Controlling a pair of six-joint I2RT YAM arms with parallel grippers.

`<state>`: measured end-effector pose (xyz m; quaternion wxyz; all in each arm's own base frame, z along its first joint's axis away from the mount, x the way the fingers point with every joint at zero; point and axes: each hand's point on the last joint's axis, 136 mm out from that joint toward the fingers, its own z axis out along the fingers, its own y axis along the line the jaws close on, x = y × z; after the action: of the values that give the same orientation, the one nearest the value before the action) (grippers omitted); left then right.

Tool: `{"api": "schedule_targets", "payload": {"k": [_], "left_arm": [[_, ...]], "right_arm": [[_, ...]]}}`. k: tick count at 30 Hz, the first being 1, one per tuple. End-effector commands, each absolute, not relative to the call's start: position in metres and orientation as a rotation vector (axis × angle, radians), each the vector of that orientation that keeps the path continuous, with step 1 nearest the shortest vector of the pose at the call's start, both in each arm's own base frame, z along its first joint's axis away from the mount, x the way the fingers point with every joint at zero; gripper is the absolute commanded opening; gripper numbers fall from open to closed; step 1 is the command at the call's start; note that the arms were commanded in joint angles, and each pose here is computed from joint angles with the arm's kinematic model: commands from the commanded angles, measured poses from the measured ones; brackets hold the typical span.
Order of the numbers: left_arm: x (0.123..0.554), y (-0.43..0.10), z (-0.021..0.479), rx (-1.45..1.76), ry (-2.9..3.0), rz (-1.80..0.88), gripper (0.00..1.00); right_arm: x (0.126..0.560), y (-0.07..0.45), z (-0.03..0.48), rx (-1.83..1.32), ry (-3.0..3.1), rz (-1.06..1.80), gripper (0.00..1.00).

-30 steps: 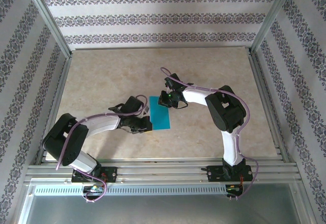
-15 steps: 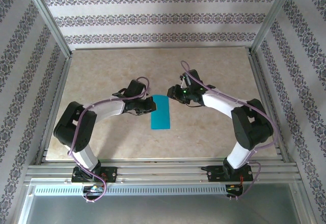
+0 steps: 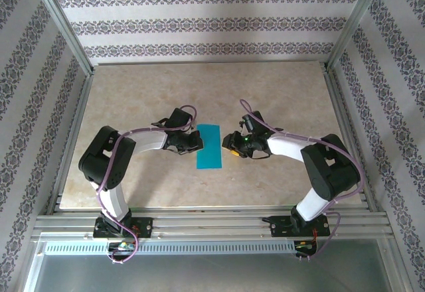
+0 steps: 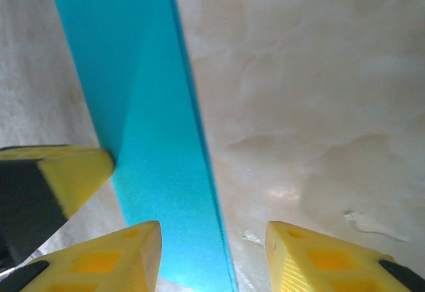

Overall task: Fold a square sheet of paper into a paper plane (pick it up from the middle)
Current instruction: Fold the triangle a second time at the center of the table.

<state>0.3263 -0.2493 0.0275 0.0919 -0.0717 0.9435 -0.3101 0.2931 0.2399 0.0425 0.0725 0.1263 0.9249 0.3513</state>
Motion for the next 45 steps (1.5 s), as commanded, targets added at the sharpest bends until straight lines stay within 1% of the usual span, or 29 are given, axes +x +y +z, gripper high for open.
{"api": "schedule_targets", "payload": {"k": [1, 7, 12, 18, 27, 31, 33, 38, 45], "left_arm": [[0.328, -0.241, 0.016, -0.285, 2.813, -0.897, 0.02], [0.323, -0.236, 0.005, -0.321, 2.839, -0.87, 0.02], [0.318, -0.231, -0.002, -0.373, 2.868, -0.84, 0.02], [0.31, -0.225, -0.014, -0.469, 2.927, -0.803, 0.02], [0.304, -0.221, -0.02, -0.518, 2.966, -0.777, 0.02], [0.301, -0.22, -0.022, -0.522, 2.975, -0.773, 0.02], [0.301, -0.22, -0.022, -0.523, 2.976, -0.773, 0.02], [0.3, -0.22, -0.024, -0.529, 2.979, -0.776, 0.02], [0.299, -0.219, -0.025, -0.532, 2.983, -0.772, 0.02]], "right_arm": [[0.287, 0.254, 0.042, 0.38, 2.796, 1.123, 0.44], [0.282, 0.256, 0.035, 0.412, 2.827, 1.11, 0.39], [0.271, 0.261, 0.034, 0.385, 2.866, 1.12, 0.39], [0.26, 0.253, 0.024, 0.367, 2.92, 1.025, 0.4], [0.276, 0.263, 0.025, 0.288, 2.9, 0.994, 0.39], [0.284, 0.268, 0.029, 0.257, 2.88, 0.997, 0.35], [0.286, 0.269, 0.031, 0.245, 2.87, 1.002, 0.31], [0.29, 0.27, 0.028, 0.23, 2.875, 0.969, 0.31], [0.295, 0.272, 0.021, 0.211, 2.888, 0.935, 0.35]]}}
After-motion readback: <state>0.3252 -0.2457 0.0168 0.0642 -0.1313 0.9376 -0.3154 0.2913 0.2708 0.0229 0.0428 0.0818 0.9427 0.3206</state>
